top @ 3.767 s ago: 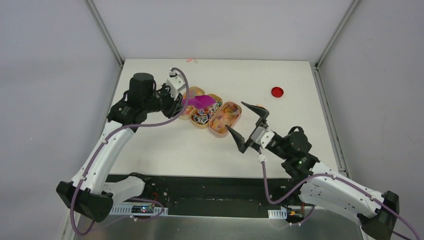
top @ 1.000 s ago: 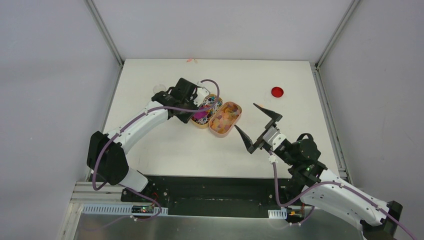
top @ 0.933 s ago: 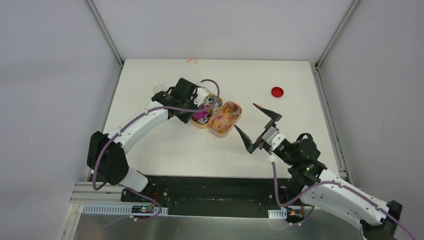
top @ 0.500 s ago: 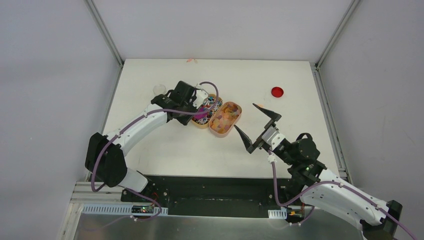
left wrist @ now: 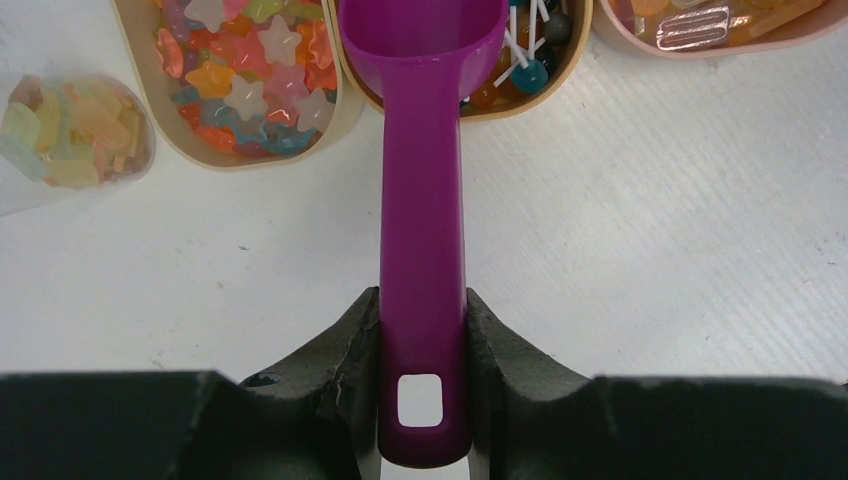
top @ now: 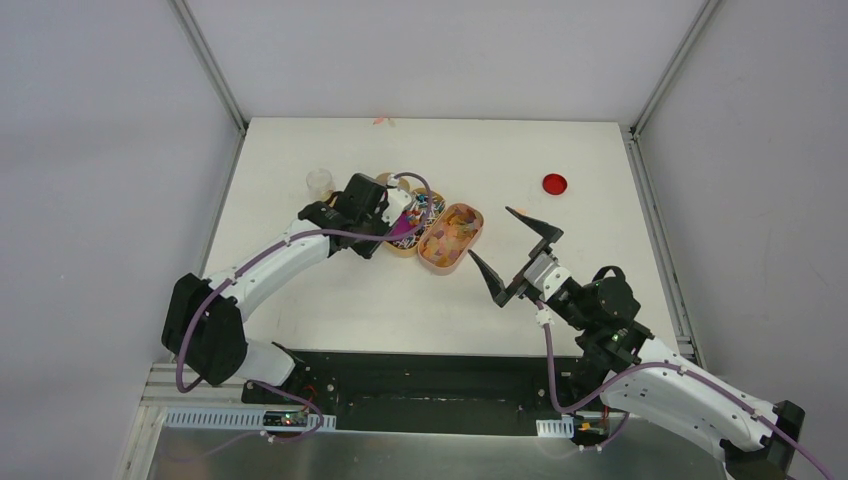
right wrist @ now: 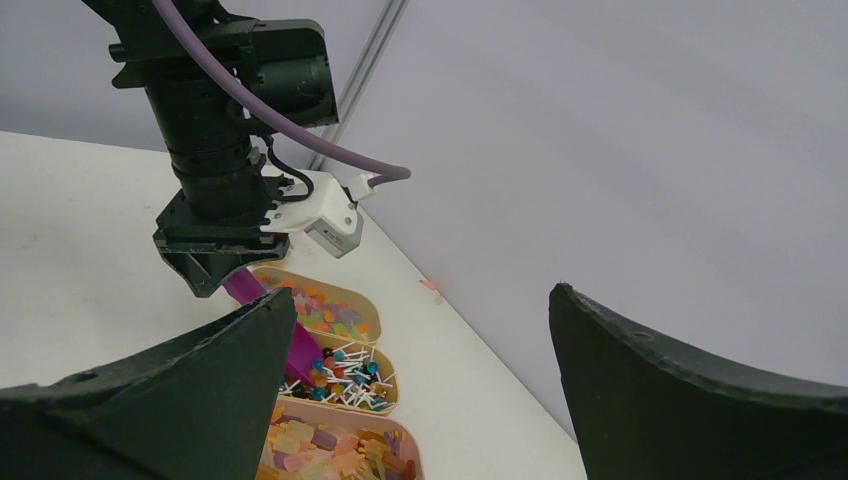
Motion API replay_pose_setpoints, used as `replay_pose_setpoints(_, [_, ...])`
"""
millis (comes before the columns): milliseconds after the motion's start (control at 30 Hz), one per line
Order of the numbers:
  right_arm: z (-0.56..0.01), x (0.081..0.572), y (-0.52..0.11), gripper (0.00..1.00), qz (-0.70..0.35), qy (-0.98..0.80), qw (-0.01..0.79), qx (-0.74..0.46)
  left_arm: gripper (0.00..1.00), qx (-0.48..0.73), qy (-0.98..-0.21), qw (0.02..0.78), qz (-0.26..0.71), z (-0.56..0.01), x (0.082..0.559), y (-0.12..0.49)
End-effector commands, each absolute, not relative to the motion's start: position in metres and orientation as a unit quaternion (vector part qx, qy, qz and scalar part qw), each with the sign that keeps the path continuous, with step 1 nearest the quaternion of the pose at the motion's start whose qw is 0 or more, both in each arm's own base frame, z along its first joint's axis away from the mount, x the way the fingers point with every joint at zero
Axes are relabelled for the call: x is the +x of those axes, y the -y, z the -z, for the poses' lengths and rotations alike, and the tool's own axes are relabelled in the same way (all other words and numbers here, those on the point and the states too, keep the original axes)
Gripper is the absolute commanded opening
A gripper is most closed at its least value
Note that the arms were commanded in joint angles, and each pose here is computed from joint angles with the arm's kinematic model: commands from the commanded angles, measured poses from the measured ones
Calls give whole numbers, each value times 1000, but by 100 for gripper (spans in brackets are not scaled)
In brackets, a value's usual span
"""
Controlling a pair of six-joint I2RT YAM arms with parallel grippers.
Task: Pack the candies
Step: Scoop the fake candies from the storage box.
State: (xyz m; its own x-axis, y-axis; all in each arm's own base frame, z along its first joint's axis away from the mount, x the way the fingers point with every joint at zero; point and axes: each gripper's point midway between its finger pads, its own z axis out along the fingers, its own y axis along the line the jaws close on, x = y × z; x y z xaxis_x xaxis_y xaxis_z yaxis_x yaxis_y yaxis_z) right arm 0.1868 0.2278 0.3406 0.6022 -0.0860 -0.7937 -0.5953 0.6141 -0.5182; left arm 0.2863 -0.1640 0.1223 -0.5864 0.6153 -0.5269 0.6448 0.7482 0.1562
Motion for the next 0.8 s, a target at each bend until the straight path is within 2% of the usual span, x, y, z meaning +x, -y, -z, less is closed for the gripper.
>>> replay_pose_setpoints(0, [-356,185,-223,99,-164,-404,812,-389,0,340,-885,316,27,-129,288,165])
replay_pose_setpoints(433, [-359,183,-221,99,-166,-401,814,-387,0,319,-887,330,44,-129,294,174])
replay_pose_setpoints(767, [-361,181,-220,99,-170,-399,814,-386,0,331,-882,335,5,-125,301,163])
